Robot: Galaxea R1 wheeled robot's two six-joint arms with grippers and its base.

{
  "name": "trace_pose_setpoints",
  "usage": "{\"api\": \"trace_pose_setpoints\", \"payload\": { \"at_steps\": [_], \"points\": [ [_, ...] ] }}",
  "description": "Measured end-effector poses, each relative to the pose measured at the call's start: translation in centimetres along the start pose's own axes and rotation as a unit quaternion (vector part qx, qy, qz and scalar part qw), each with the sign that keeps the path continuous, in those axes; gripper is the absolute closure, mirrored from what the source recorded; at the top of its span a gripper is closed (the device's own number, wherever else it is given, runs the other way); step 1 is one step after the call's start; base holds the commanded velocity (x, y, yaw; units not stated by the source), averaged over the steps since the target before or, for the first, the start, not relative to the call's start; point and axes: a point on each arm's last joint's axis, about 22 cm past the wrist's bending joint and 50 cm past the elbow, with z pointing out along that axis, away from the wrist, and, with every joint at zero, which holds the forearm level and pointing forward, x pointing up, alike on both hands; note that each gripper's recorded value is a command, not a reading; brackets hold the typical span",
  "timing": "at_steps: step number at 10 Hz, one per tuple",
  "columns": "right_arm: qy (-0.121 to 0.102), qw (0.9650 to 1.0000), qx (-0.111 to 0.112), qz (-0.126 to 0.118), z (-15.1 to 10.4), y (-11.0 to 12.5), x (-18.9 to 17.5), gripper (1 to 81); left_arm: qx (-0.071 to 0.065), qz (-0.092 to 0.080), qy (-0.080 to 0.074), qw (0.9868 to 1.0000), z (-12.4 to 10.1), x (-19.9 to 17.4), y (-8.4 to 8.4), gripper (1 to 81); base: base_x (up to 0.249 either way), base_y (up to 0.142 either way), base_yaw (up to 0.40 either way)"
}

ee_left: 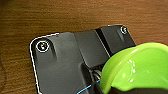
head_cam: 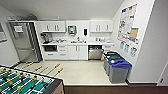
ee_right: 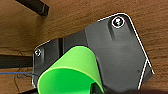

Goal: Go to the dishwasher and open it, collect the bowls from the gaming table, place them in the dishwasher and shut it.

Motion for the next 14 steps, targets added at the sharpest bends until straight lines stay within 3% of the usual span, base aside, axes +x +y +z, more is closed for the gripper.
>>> {"api": "trace_pose_setpoints", "payload": {
  "at_steps": [8, 10, 12, 14],
  "points": [
    [-0.002, 1.0, 0.002, 0.0, 0.2, -0.4, -0.1, 81.1, 0.003, -0.001, -0.002, 1.0, -0.2, -0.3, -0.5, 81.1, 0.184, -0.068, 0.0],
    [0.004, 1.0, -0.003, -0.002, 0.0, 0.3, 0.7, 81.1, -0.005, 0.0, 0.004, 1.0, 0.1, 0.4, 0.4, 81.1, 0.19, -0.075, 0.0],
    [-0.006, 1.0, -0.003, 0.001, -0.1, 0.2, -0.8, 81.1, 0.001, -0.002, -0.005, 1.0, -0.1, -0.9, 0.0, 81.1, 0.19, -0.075, 0.0],
    [0.002, 1.0, -0.001, -0.001, 0.0, 0.0, 0.3, 81.1, 0.0, 0.0, 0.001, 1.0, 0.0, 0.2, 0.0, 81.1, 0.19, -0.038, 0.0]
  ]
}}
